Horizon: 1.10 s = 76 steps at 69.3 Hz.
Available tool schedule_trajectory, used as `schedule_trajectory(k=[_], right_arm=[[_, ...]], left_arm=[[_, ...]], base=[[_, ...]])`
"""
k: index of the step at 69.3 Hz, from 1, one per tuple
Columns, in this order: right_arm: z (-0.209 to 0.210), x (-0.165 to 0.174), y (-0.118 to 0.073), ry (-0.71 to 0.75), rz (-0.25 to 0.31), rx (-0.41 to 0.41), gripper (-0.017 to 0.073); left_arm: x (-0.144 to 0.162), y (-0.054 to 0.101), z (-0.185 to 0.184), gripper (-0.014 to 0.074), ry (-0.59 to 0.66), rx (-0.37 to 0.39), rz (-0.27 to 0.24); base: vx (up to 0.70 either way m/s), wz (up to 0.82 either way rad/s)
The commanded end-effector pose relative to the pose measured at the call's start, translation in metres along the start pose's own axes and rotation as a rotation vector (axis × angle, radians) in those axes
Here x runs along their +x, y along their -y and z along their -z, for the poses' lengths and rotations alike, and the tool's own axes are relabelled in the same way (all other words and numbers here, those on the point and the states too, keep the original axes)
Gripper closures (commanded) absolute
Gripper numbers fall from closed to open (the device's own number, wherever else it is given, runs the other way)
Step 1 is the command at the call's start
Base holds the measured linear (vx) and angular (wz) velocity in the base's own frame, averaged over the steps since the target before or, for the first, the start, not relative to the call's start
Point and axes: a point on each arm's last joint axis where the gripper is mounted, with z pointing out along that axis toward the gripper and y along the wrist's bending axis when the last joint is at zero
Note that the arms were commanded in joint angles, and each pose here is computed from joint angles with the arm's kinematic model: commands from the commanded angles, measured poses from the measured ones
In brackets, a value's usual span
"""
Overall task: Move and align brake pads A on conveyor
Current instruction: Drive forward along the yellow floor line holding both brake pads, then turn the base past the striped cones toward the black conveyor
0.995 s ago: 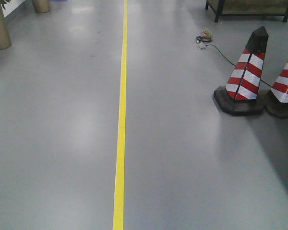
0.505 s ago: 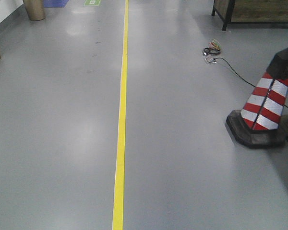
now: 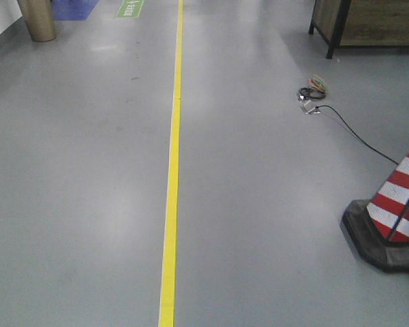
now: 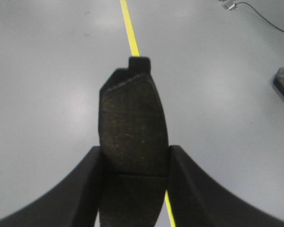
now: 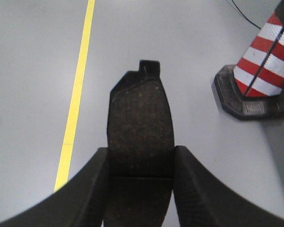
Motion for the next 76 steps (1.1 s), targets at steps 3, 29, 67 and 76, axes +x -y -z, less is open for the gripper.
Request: schedule_trajectory(k=[3,29,67,76], right_arm=[[0.0048,-0.0145,0.0003,0.102,0.006,0.005,0.0564],[0.0048,-0.0145,0.0003,0.102,0.006,0.005,0.0564],[0.0048,-0.0145,0.0003,0.102,0.006,0.005,0.0564],[0.0048,-0.0145,0.0003,0.102,0.006,0.005,0.0564]], left_arm=[[-0.015,0.0004,0.0042,0.06,0.1,0.004,-0.001],[-0.015,0.0004,0.0042,0.06,0.1,0.004,-0.001],[-0.015,0.0004,0.0042,0.06,0.1,0.004,-0.001],[-0.015,0.0004,0.0042,0.06,0.1,0.004,-0.001]], base=[[0.58,0.01],[0.46,0.01],[0.22,-0.34],[0.15,-0.64]])
